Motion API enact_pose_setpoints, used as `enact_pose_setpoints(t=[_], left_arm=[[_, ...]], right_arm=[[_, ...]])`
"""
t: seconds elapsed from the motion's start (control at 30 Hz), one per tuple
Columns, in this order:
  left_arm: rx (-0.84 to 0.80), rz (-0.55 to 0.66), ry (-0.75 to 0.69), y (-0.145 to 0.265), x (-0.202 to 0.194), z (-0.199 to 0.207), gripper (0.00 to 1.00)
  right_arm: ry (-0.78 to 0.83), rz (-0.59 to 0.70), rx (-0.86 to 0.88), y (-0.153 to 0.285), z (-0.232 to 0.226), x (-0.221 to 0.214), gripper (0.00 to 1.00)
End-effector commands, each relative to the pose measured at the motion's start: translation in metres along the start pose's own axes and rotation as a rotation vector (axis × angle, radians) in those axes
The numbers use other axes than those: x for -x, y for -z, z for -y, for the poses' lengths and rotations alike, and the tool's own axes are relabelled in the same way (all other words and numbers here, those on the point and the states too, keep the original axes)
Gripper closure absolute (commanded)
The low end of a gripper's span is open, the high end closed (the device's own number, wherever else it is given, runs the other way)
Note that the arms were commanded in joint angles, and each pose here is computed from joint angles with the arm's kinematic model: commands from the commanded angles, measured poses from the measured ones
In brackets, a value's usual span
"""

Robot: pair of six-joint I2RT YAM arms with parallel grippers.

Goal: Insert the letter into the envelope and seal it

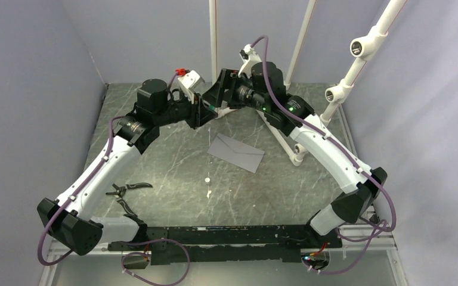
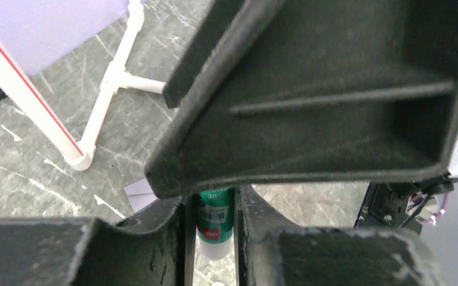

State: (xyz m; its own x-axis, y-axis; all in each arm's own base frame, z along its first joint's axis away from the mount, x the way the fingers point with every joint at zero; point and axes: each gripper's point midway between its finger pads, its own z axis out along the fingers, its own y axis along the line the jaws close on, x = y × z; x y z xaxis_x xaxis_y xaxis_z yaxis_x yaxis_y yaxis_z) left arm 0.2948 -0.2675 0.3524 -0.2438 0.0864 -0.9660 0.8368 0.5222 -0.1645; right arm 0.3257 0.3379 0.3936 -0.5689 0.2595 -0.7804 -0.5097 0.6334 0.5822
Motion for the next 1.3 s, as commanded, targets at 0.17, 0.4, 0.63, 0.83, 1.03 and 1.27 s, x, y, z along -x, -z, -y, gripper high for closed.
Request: enact_pose_setpoints(t=[0.17,0.4,0.63,0.83,1.03,1.27], left_arm=[[0.082,0.093,0.032,0.003,0.026,-0.009,0.98],[0.077,0.085,0.033,0.002,0.025,-0.010,0.98],[0.012,0.081,0.018,0.005,0.029,0.003,0.98],[-0.170,0.069,-0.041,0.015,0.030,0.038,0.98],[-0.372,0.054,-0.098,0.031,0.033,0.075,0.98],[-0.594,0.099,-0.126,0.050,0.045,0.111,0.97]], right_arm=[[-0.013,0.031,-0.038,0.006,-0.007,0.015,0.48],[0.000,0.019,0.020,0.006,-0.014,0.011,0.71],[0.068,0.005,0.162,0.013,-0.031,0.009,0.94],[0.311,-0.004,0.513,0.048,-0.063,0.000,1.00],[0.577,-0.016,0.771,0.093,-0.080,-0.026,1.00],[0.562,-0.014,0.817,0.105,-0.084,-0.019,0.88]])
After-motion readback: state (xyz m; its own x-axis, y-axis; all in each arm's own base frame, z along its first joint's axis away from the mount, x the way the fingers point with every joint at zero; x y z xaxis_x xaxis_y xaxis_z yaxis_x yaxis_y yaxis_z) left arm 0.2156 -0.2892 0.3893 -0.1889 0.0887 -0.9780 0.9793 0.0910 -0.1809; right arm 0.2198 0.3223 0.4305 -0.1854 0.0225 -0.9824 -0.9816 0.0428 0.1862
